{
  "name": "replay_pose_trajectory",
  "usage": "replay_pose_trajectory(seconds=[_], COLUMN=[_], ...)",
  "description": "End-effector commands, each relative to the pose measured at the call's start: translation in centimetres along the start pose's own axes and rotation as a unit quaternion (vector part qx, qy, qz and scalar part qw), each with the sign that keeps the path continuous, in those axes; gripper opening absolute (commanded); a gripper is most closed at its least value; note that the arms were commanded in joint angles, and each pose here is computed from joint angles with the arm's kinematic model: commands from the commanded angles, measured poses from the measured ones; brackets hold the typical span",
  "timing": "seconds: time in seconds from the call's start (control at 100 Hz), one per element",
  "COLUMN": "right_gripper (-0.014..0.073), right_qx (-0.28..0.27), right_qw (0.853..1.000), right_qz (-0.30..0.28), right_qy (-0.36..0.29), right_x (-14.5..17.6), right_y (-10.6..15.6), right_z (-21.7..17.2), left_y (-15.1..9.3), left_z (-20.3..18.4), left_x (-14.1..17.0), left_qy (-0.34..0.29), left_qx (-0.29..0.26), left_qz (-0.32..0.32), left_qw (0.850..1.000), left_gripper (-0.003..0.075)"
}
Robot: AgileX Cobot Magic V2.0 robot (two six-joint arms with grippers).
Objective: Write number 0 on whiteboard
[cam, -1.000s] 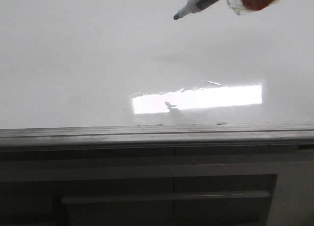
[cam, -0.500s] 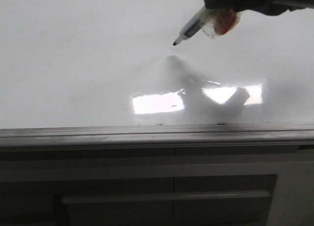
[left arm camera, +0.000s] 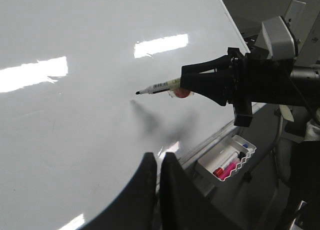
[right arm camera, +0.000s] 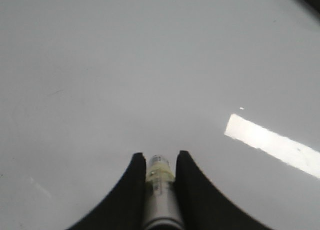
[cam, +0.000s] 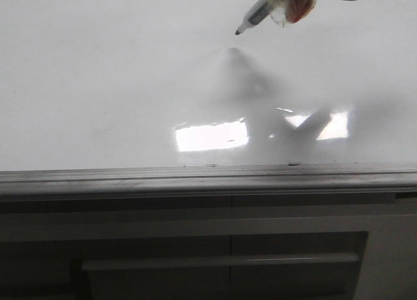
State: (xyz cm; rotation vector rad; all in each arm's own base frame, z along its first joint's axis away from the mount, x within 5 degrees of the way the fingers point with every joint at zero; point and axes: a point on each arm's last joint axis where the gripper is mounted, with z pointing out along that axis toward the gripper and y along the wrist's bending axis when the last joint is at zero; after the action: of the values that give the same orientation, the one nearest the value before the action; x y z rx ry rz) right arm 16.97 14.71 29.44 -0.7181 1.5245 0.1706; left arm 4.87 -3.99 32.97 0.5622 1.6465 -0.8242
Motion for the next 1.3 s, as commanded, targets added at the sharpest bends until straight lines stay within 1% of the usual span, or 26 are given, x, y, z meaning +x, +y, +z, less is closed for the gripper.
replay_pose_trajectory(seconds=[0.0,0.16,0.22,0.39,0.55,0.89,1.29], right_gripper=[-0.0047,-0.0047,-0.0048,-0.0048,-0.0047,-0.0047,-0.0047], right_qx=[0.026,-0.003,-0.024,-0.065,-0.090,-0.095,-0.122], right_qw=[0.999,1.000,0.999,0.997,0.993,0.992,0.987], right_qz=[-0.009,-0.014,-0.015,-0.013,0.009,0.024,0.027], right_qy=[-0.026,0.011,0.028,0.050,0.076,0.080,0.098], right_x=[-1.2,0.0,0.2,0.2,0.6,0.6,1.0], right_y=[-0.6,0.3,0.8,1.5,1.9,2.0,2.4], right_z=[0.5,1.5,1.8,2.0,1.8,1.5,1.2], left_y=[-0.5,-0.5,-0.5,-0.5,-0.6,-0.6,-0.6], left_z=[-0.1,-0.1,-0.1,-0.1,-0.1,-0.1,-0.1], left_x=[-1.1,-1.1,-1.1,-1.1,-1.1,-0.9,-0.9], left_qy=[-0.029,-0.029,-0.029,-0.028,-0.026,-0.020,-0.019], left_qx=[0.024,0.024,0.024,0.024,0.025,0.030,0.030], left_qz=[0.006,0.006,0.006,0.005,0.001,-0.011,-0.012], left_qw=[0.999,0.999,0.999,0.999,0.999,0.999,0.999], left_gripper=[-0.0020,-0.0020,-0.0020,-0.0020,-0.0020,-0.0020,-0.0020])
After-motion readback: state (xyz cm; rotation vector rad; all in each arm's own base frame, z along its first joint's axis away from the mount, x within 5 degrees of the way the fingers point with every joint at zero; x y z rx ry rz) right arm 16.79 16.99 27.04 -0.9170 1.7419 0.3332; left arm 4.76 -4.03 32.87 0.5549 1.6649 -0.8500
